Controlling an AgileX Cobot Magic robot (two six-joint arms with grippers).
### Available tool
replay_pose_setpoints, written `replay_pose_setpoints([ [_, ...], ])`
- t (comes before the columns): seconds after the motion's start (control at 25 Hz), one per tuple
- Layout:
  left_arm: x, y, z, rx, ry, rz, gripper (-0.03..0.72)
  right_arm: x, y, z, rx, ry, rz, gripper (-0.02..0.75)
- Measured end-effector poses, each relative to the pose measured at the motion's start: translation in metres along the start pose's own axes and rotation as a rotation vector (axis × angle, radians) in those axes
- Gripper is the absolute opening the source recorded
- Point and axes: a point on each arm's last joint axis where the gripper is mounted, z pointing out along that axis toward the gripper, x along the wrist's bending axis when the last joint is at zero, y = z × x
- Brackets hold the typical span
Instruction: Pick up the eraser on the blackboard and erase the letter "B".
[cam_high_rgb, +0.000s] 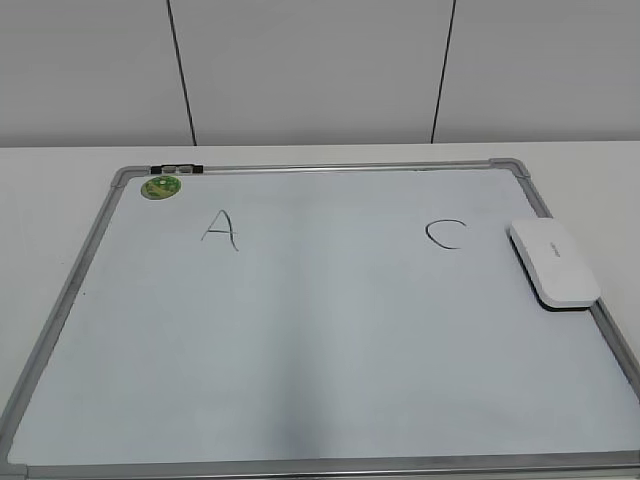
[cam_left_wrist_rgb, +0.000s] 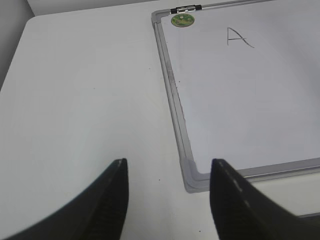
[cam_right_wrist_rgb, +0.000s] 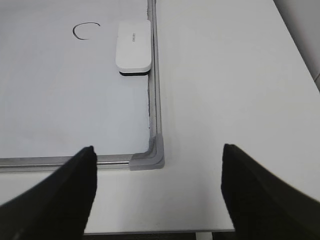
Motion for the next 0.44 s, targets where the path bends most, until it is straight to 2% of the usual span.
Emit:
replay_pose_setpoints([
  [0.44, 0.0, 0.0, 0.0, 0.0, 0.0, 0.0, 0.389, 0.0, 0.0, 0.0, 0.0, 0.0, 0.0, 0.573],
])
